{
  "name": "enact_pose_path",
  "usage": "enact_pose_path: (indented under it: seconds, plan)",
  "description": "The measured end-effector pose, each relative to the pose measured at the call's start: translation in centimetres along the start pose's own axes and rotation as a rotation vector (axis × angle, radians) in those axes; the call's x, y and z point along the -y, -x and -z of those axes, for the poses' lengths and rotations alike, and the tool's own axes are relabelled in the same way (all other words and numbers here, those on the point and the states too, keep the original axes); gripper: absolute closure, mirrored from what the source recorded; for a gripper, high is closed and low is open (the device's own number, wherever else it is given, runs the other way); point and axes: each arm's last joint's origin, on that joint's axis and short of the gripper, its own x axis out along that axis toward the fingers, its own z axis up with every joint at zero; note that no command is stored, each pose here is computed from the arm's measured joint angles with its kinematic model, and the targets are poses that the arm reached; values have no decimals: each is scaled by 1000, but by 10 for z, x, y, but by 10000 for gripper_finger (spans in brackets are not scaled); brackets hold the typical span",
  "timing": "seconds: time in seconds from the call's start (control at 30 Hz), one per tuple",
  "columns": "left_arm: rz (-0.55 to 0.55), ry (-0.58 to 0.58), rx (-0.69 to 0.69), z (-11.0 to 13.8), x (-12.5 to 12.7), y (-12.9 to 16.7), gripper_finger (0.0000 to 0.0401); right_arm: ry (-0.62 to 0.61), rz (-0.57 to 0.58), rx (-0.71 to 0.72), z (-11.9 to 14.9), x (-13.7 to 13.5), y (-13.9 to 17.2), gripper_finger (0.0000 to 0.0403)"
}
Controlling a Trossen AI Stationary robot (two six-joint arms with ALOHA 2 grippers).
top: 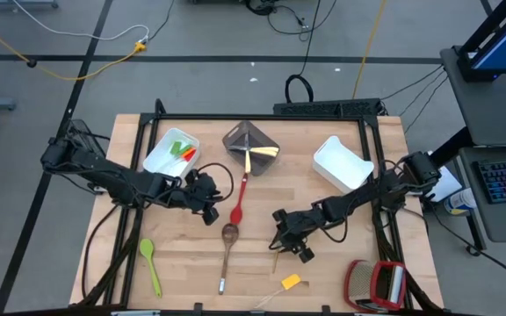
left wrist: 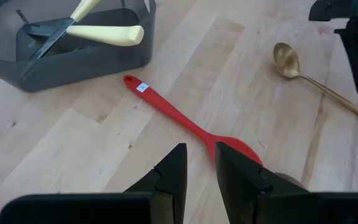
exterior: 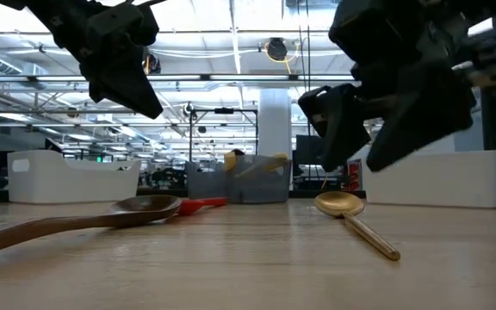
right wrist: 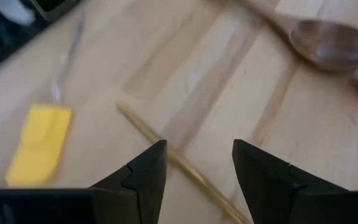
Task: Pick & Place Kitchen Items
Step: Put the gold serving spoon into the right white bin
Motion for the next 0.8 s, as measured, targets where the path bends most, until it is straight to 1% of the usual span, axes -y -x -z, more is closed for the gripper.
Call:
enact_pose_path:
  seconds: [0.17,0.27,0.37,0.53,0.67,0.8]
  plan:
    - [0,4,1,0,0,0,316,6,5,-73,15,10,-11,227]
    - [0,15,1,0,0,0,316,40,10,-101,24,18,-19,227]
    - [0,23,1,0,0,0,316,38,7,-108,28,23,-21,227]
    - [-1,25,1,0,0,0,316,57,-46,-101,31,29,-20,229]
    - [-3,27,1,0,-1,0,316,98,-43,-109,33,33,-19,251]
    - [-3,27,1,0,-1,0,316,102,-44,-114,35,38,-18,290]
